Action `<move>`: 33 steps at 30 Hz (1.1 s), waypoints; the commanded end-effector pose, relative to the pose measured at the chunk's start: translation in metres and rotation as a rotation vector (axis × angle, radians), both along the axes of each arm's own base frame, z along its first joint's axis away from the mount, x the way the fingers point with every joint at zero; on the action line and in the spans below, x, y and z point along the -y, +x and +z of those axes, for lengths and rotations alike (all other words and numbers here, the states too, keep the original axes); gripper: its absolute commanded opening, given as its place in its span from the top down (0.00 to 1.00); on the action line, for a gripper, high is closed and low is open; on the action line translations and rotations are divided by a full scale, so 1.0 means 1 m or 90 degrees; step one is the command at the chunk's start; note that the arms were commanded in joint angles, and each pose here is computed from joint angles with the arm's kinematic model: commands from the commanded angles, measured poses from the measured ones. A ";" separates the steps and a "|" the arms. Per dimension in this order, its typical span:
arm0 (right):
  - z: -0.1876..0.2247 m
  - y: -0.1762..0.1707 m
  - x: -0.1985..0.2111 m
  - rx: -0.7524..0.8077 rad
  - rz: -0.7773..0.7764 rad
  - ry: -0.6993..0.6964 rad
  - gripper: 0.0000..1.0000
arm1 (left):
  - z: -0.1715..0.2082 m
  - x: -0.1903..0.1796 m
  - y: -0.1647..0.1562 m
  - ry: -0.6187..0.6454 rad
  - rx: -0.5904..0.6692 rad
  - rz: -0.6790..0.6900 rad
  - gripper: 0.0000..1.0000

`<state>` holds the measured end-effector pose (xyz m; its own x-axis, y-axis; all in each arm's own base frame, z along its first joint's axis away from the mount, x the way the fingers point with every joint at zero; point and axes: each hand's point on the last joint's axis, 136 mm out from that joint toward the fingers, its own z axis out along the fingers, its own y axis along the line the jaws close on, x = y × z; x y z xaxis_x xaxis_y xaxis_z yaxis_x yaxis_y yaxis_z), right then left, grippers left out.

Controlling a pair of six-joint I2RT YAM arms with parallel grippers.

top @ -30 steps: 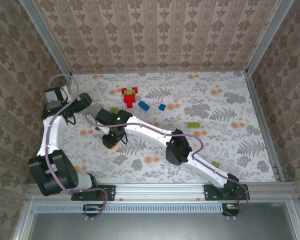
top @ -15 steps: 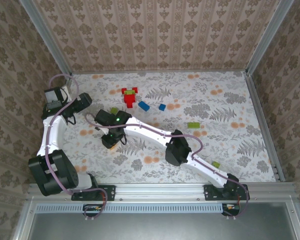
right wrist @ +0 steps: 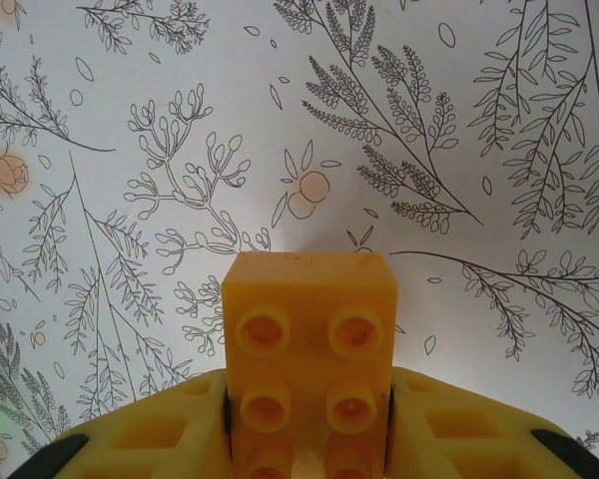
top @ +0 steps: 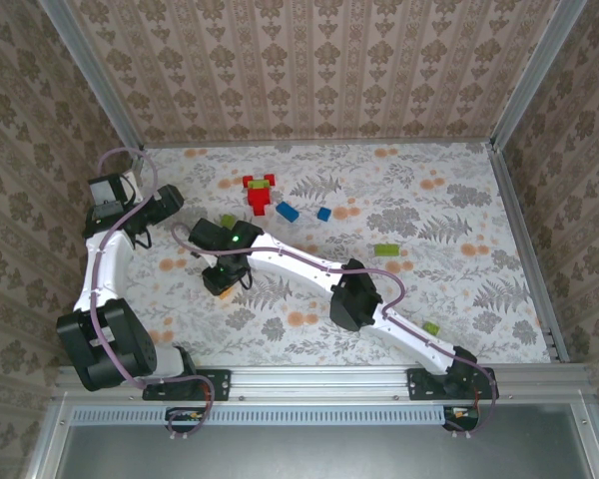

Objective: Assemble a carrot with lego

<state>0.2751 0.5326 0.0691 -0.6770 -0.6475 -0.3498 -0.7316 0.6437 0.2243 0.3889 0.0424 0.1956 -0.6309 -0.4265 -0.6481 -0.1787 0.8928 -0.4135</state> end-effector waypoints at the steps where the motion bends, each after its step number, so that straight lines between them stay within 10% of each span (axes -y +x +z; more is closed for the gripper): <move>1: -0.001 0.000 -0.003 0.009 -0.015 -0.003 0.63 | -0.006 0.004 0.000 -0.009 -0.005 -0.010 0.00; 33: -0.024 0.006 0.022 0.064 -0.025 -0.106 0.61 | -0.008 0.006 0.002 -0.007 -0.010 -0.016 0.00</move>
